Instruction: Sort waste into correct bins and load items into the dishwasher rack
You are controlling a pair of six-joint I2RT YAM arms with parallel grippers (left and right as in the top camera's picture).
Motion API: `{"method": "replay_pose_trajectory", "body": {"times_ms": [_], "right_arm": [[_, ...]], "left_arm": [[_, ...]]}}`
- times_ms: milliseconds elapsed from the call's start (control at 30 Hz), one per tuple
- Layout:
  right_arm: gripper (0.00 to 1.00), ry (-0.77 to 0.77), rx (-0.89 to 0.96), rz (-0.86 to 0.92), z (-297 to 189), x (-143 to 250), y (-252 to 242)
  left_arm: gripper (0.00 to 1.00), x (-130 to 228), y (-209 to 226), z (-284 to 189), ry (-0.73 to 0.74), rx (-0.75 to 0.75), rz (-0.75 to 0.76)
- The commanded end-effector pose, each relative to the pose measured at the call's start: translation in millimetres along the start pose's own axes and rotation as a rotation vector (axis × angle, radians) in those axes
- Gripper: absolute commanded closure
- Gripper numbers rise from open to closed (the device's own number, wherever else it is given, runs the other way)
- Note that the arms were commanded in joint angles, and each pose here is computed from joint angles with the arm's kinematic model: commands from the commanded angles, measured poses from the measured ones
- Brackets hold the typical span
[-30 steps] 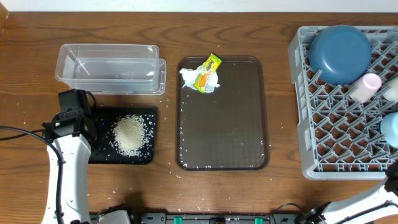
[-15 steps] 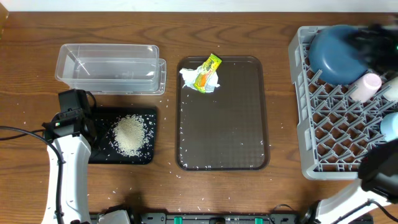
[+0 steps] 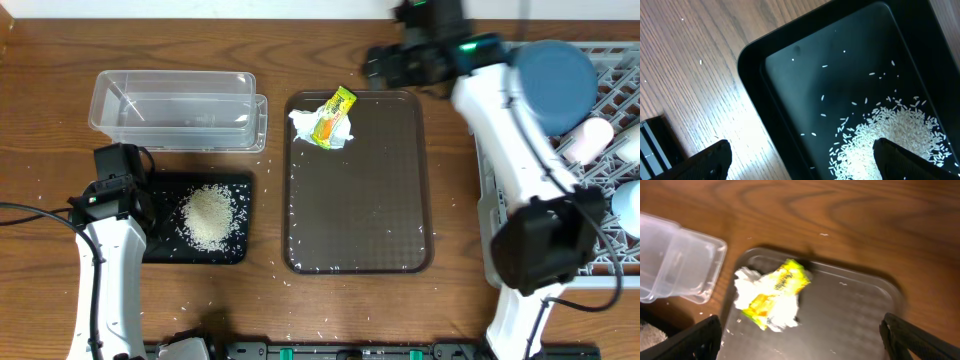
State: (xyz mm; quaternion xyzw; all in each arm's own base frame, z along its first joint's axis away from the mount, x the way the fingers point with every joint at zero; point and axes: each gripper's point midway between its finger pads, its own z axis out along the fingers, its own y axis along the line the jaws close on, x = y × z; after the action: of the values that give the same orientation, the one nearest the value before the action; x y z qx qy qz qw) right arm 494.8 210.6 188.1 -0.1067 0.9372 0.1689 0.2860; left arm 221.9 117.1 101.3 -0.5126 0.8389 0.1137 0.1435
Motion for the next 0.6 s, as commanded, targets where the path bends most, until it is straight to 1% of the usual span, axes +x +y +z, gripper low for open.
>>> {"method": "replay_pose_trajectory", "body": {"times_ms": [0, 67, 133, 200, 333, 500, 567], "right_arm": [[0.01, -0.007, 0.03, -0.047, 13, 5, 25], [0.01, -0.015, 0.062, -0.079, 15, 7, 37], [0.01, -0.026, 0.123, -0.097, 15, 8, 37], [0.01, -0.03, 0.191, -0.105, 13, 9, 29], [0.01, -0.006, 0.319, -0.092, 7, 14, -1], [0.01, 0.023, 0.385, 0.067, -3, 17, -52], [0.01, 0.026, 0.346, 0.141, -5, 15, -67]], "left_arm": [[0.07, 0, 2, 1, 0.002, -0.01, -0.011], [0.07, 0, 2, 1, 0.002, -0.01, -0.011], [0.07, 0, 2, 1, 0.002, -0.01, -0.011], [0.07, 0, 2, 1, 0.002, -0.01, -0.011], [0.07, 0, 2, 1, 0.002, -0.01, -0.011], [0.07, 0, 2, 1, 0.002, -0.01, -0.011], [0.07, 0, 2, 1, 0.002, -0.01, -0.011]]}}
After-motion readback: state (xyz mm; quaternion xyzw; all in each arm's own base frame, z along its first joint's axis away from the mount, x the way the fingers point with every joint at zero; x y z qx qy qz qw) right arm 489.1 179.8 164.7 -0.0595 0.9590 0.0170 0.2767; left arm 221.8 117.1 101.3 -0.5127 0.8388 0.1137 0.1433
